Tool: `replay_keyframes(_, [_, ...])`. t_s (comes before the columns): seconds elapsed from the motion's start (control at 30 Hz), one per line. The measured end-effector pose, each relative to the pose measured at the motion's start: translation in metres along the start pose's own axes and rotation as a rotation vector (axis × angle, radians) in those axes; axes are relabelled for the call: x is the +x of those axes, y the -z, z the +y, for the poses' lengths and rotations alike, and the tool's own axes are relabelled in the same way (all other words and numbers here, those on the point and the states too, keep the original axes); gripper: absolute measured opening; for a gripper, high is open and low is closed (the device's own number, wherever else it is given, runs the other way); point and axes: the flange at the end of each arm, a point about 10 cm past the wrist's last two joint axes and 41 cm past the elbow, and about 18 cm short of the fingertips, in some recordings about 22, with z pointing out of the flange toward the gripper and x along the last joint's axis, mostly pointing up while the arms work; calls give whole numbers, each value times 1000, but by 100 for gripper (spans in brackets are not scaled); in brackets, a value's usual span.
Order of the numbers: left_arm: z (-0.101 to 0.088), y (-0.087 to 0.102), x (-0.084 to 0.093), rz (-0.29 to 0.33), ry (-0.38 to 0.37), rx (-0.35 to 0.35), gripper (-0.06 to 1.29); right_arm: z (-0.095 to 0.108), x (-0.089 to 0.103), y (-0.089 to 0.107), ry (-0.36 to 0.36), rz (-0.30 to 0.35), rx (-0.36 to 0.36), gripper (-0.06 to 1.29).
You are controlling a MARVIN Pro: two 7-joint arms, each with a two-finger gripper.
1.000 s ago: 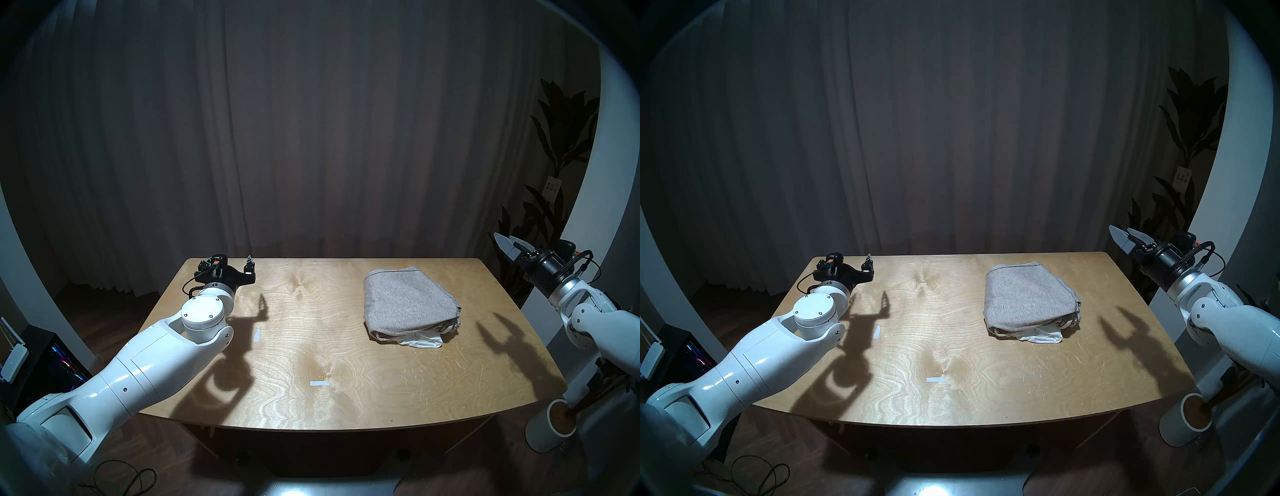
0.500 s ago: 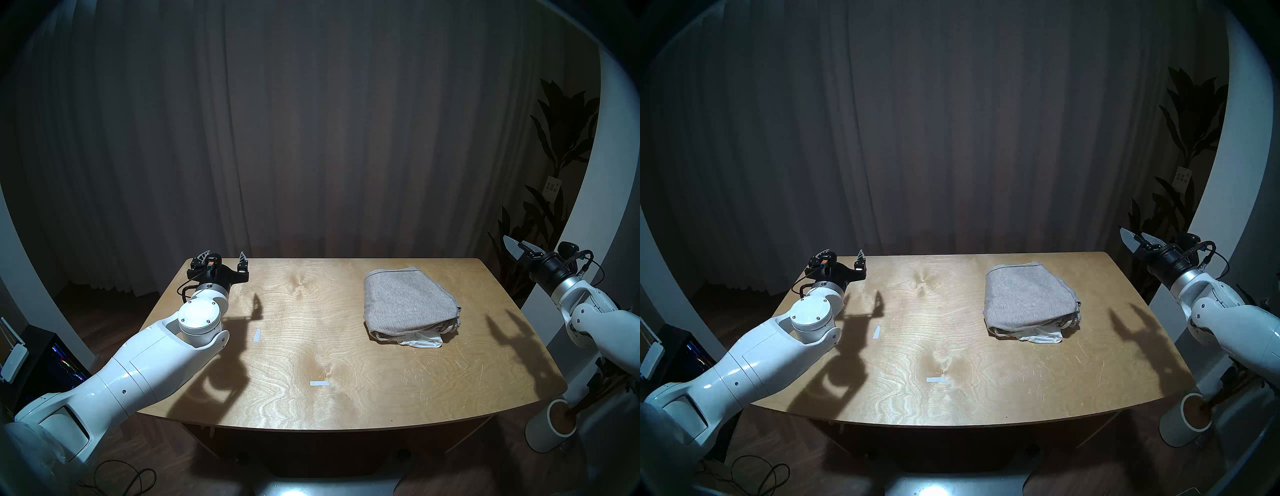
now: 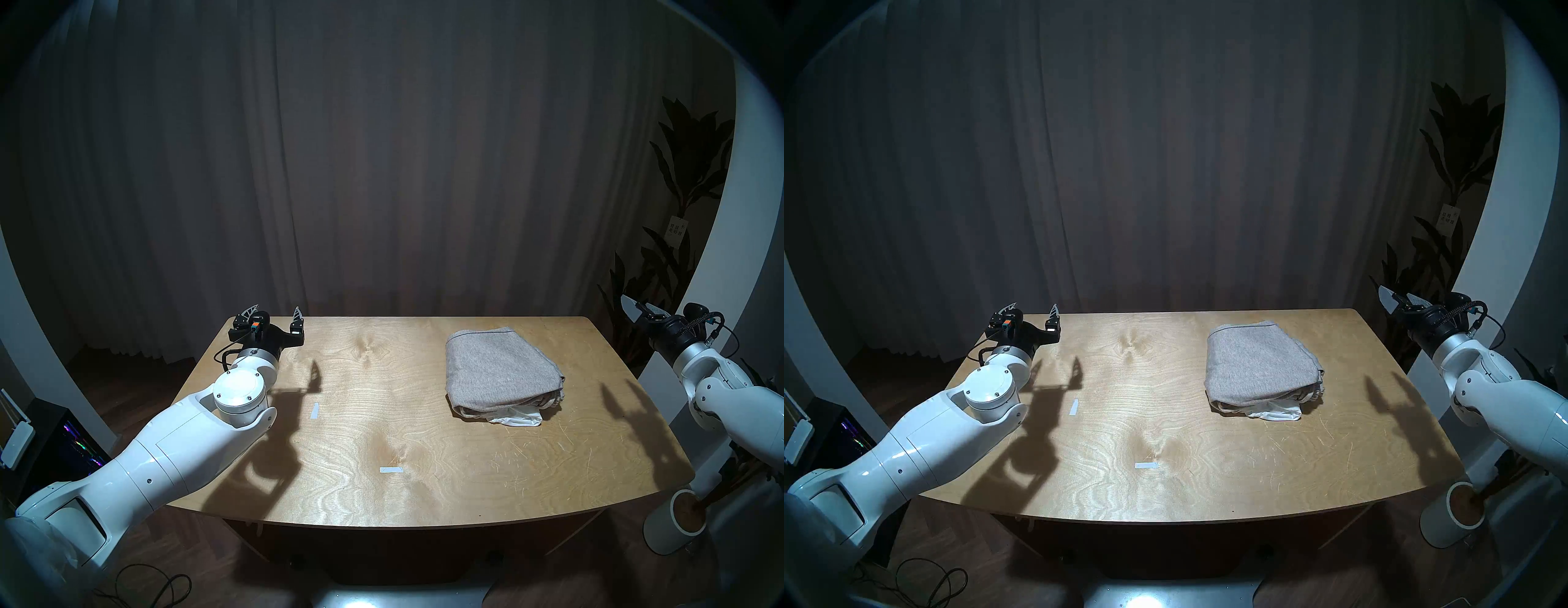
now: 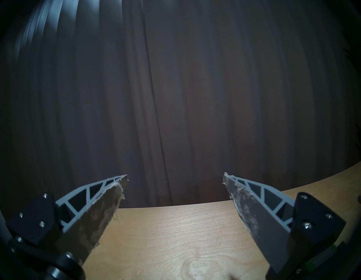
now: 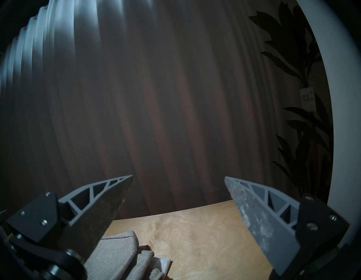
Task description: Fold pants twice and stack them
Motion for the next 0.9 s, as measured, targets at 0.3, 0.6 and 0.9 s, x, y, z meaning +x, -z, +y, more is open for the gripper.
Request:
replay_keyframes(0.3, [0, 3, -8, -2, -1, -38, 123, -15, 5, -9, -38, 50, -5, 122])
replay_keyframes(0.6, [1, 6, -16, -3, -1, -74, 123, -27, -1, -17, -86, 81, -19, 122])
replay_keyframes(0.9, [1, 6, -18, 3, 4, -98, 123, -32, -14, -25, -123, 86, -41, 122])
